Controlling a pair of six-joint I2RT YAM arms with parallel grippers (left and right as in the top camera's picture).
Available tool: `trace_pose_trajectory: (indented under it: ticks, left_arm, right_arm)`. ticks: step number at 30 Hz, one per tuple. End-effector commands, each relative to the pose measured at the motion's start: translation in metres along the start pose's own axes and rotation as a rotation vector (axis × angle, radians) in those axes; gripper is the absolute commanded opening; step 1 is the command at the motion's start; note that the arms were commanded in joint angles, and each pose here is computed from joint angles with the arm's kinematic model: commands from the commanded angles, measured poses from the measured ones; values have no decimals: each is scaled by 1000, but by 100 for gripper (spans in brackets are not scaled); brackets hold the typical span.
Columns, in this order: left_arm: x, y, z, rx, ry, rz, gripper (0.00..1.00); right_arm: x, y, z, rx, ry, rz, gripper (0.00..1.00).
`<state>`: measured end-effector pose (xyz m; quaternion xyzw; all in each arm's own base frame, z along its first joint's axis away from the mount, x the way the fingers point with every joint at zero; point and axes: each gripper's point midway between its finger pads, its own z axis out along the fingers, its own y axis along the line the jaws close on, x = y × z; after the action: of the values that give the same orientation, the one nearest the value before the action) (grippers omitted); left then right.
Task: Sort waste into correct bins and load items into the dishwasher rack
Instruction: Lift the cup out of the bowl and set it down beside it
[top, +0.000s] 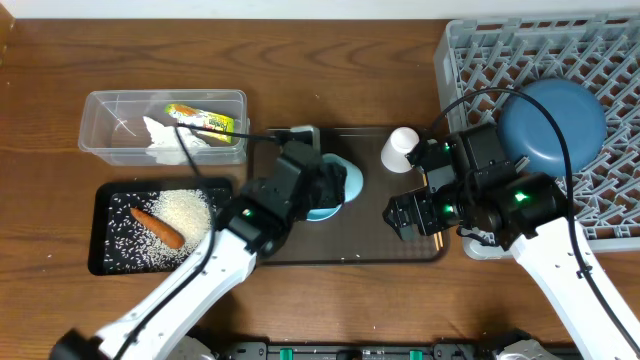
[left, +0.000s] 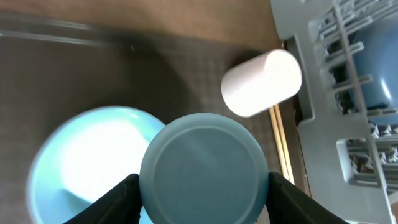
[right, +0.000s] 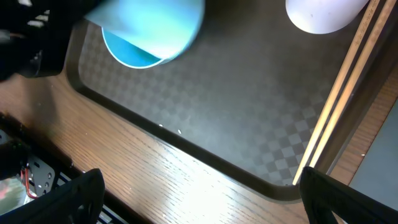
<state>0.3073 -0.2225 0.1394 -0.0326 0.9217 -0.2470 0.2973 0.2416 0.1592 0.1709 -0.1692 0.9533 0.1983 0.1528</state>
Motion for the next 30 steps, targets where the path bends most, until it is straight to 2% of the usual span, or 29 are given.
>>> trace_pose_trajectory:
  ticks: [1,5,13,22,30]
  left_arm:
    - [11,-18,11,92,82,-17,55]
    - [22,-29,17,159,147,-17,56]
    - [41,-24,14,150,237,-23,55]
    - [34,-30,-2,180,199,45,55]
    - [26,-6,-23,119,198,-11,55]
  right_arm:
    - [-1,7,1,-11,2,-20,99]
    - [-1,7,1,-11,2,-20,99]
    - [-1,7,1,-11,2,-20,99]
    - [-1,7,1,-11,2,-20,99]
    - [-1,7,1,-11,2,-20,99]
